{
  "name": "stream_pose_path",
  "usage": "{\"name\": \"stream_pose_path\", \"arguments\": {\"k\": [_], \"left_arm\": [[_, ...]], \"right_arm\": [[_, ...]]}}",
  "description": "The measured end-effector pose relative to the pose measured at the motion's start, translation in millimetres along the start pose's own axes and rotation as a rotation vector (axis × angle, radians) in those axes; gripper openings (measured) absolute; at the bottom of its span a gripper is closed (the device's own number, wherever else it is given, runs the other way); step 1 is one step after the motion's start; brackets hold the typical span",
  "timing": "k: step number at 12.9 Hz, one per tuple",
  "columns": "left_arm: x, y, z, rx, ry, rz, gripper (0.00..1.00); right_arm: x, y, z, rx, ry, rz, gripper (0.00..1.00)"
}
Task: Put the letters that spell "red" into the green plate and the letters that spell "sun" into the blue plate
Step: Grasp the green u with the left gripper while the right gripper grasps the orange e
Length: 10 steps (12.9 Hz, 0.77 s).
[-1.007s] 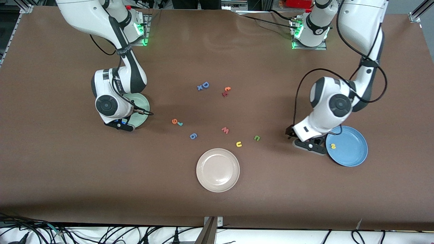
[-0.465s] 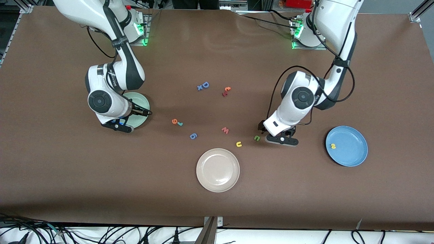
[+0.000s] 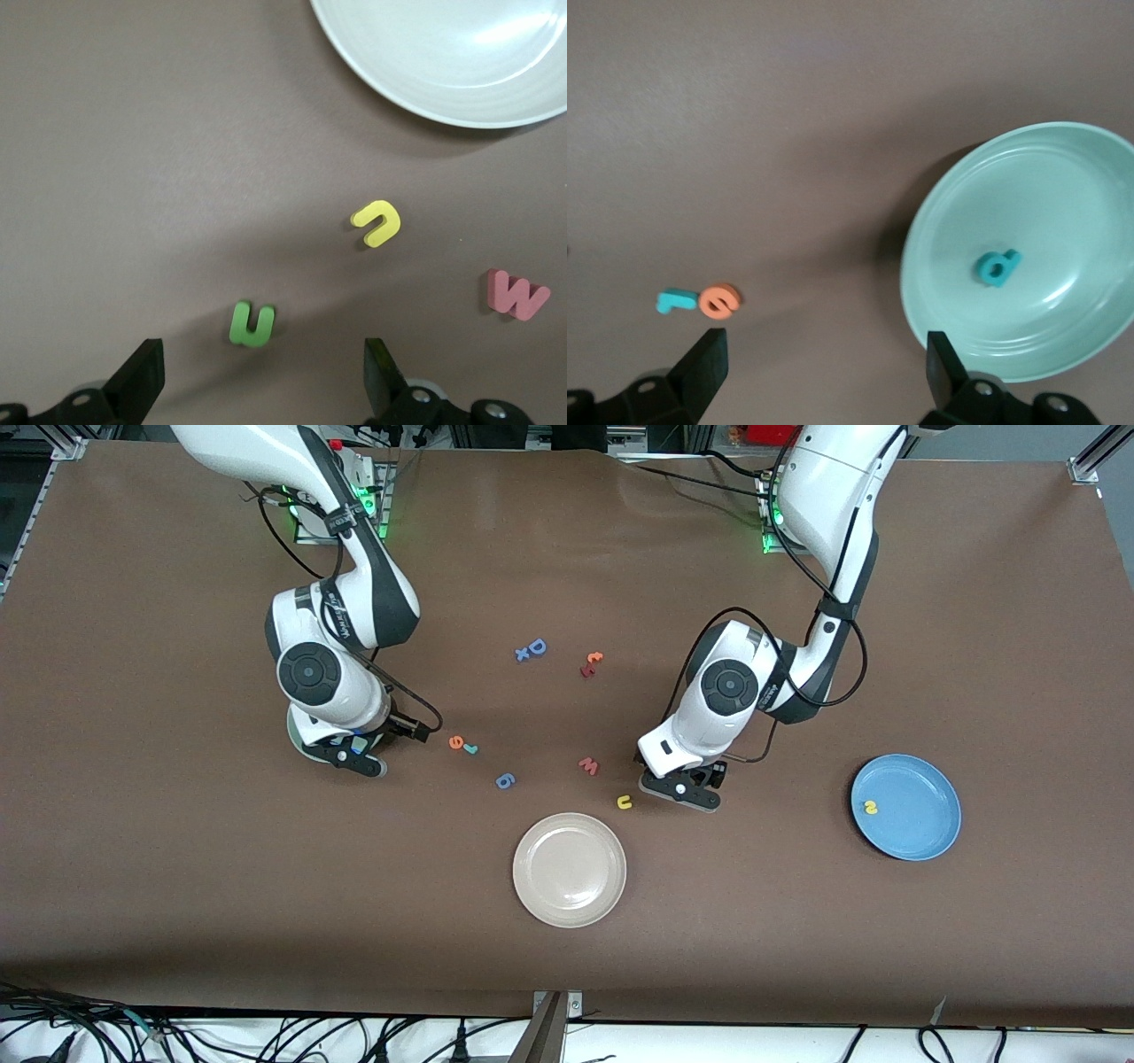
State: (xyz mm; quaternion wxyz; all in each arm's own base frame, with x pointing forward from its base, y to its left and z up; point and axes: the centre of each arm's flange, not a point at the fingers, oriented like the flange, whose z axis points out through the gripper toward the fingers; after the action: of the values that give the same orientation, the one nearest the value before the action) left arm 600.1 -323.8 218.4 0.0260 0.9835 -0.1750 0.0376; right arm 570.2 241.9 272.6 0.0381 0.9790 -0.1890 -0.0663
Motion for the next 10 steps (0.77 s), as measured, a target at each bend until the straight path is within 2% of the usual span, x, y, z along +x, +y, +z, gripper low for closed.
{"name": "stream_pose_path", "arguments": {"k": [1,2,3,6,8,10], "left_arm": [[0.7,-3.0,1.4,0.003,0.005,0.043,1.00],[1.1,-6.2,2.0,0.007,0.006,0.077,1.00],[1.0,-8.0,3.4,0.009,0.004,0.100,1.00],[-2.6,-8.5,16.6,0.011,-0.015,0.134,1.00],[-6.2,-8.9,29.5,0.013,-0.033,0.138,0.99],[-8.7,-9.6,37.9,0.014,-0.044,0.138,0.97]], "right_arm": [[-0.3,-5.8,0.9,0.014,0.015,0.054,0.99],[-1.1,-12.7,2.4,0.038,0.030,0.145,0.88],[-3.5,-21.6,6.7,0.064,0.045,0.253,0.84],[-13.1,-55.5,28.2,0.119,0.075,0.486,0.85],[-12.6,-72.7,38.5,0.129,0.067,0.650,0.85],[-14.6,-80.5,50.1,0.121,0.060,0.749,0.85]]}}
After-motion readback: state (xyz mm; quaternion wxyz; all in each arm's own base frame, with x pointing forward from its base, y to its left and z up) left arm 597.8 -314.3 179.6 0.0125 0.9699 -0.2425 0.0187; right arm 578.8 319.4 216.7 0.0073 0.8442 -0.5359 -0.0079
